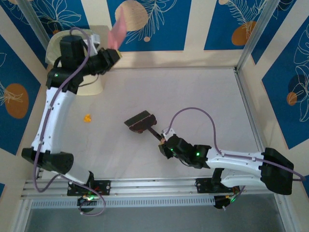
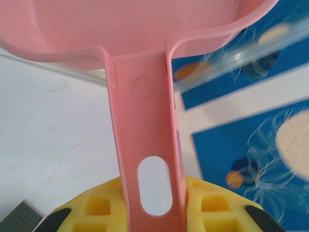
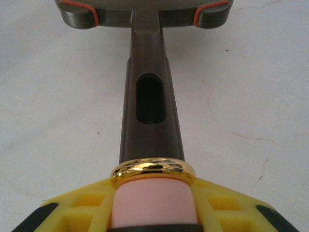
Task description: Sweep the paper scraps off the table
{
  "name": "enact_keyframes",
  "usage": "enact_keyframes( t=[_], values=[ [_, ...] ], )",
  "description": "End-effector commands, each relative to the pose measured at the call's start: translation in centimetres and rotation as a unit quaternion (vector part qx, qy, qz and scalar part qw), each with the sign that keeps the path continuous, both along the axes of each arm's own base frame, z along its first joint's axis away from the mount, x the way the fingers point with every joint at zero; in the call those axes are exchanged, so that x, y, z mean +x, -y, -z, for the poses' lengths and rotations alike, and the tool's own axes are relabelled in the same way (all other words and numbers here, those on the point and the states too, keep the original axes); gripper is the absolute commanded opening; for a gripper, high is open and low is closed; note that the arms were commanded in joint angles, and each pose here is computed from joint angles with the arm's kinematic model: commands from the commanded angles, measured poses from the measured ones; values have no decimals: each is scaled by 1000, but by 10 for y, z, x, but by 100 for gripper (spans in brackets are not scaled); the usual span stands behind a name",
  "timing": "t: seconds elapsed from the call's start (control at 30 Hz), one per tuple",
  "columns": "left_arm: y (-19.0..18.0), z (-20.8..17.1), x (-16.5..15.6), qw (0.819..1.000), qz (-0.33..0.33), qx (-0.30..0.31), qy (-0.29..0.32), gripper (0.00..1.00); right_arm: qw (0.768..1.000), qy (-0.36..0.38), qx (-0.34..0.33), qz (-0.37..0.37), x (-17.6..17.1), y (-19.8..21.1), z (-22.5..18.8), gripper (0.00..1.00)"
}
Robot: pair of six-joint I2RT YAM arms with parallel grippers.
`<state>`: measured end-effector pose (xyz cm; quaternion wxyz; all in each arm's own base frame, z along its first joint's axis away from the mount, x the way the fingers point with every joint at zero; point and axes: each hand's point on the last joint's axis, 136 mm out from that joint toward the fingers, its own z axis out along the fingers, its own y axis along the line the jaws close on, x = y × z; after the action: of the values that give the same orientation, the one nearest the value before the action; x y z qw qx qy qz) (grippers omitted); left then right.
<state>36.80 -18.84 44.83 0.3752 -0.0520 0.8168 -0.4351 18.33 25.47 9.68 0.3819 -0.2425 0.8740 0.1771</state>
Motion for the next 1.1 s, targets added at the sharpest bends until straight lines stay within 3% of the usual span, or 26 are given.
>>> enact_keyframes(
  t=[0.0,0.2,0.47,0.7,1.07],
  values=[
    [-13,44,-44,989,9,150,-6,0,999,0,34,8,1,-4,-10,0],
    [-43,113,-100,966,9,257,-33,0,999,-3,47,3,-2,-5,-10,0],
    [-87,173,-147,942,-4,335,-31,0,998,6,43,-35,-13,-20,-12,0],
    [-123,189,-147,916,-68,396,-4,0,995,1,58,-85,-22,-64,-41,0],
    [-155,214,-142,904,-134,405,-33,0,991,10,32,-128,17,-172,-56,0]
  ],
)
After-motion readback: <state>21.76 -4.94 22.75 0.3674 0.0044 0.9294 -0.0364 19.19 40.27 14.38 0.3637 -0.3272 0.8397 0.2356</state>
